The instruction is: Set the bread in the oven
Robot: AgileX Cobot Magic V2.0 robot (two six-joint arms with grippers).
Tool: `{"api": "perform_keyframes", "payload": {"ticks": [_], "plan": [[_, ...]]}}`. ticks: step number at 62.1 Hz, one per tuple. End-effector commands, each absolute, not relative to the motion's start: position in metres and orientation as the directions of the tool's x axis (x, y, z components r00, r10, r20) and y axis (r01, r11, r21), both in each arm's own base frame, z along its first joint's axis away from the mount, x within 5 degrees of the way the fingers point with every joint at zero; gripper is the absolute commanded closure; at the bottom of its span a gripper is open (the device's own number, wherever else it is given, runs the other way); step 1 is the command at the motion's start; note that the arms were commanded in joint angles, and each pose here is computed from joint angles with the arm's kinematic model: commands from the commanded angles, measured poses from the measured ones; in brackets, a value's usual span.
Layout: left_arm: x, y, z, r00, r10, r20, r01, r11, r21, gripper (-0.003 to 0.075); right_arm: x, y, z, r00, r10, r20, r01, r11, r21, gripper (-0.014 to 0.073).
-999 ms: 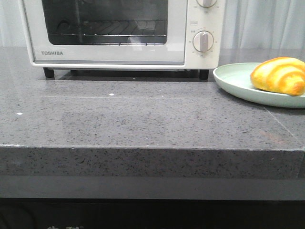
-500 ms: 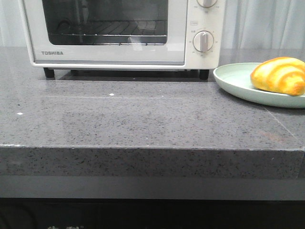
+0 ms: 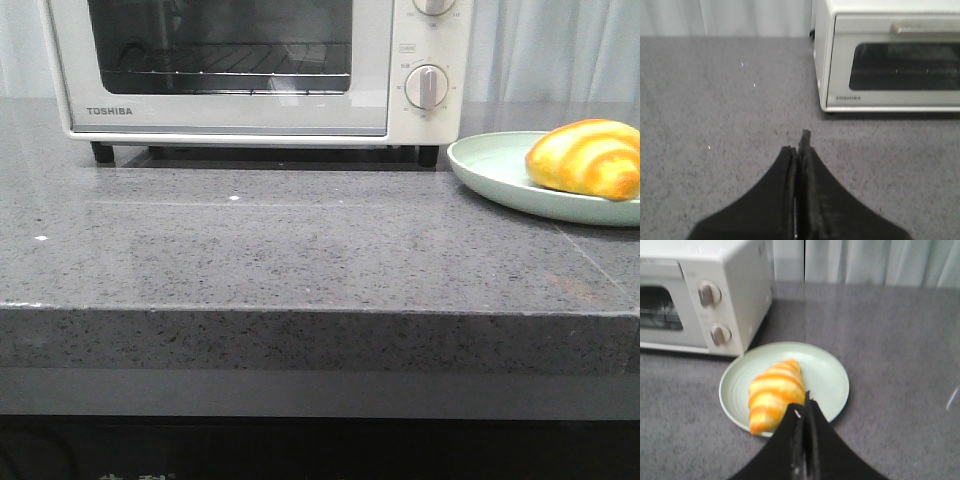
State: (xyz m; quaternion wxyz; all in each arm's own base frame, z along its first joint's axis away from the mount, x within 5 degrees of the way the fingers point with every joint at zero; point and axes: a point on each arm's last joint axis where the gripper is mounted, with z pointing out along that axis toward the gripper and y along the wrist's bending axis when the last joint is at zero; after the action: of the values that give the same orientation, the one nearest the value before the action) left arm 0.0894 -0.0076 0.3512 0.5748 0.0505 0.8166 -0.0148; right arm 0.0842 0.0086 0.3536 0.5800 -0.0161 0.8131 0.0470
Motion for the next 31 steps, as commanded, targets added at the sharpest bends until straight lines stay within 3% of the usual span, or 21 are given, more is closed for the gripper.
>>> {"api": "perform_keyframes", "payload": {"ticks": [1, 18, 31], "plan": [[0.1, -0.009, 0.358, -0.337, 0.046, -0.94, 0.103, 0.995, 0.012, 0.0738, 0.099, 0.008, 0.357, -0.364, 0.012, -0.931, -0.076, 0.996, 0.043, 0.0657], [0.123, -0.011, 0.346, -0.439, 0.03, -0.898, 0.109, 0.994, -0.02, 0.0738, 0.128, 0.01, 0.337, -0.534, 0.004, -0.846, -0.072, 0.996, 0.05, 0.0657], [0.13, -0.011, 0.342, -0.467, 0.031, -0.884, 0.108, 0.994, -0.023, 0.0738, 0.132, 0.01, 0.335, -0.543, 0.004, -0.84, -0.071, 0.996, 0.05, 0.0657]]}}
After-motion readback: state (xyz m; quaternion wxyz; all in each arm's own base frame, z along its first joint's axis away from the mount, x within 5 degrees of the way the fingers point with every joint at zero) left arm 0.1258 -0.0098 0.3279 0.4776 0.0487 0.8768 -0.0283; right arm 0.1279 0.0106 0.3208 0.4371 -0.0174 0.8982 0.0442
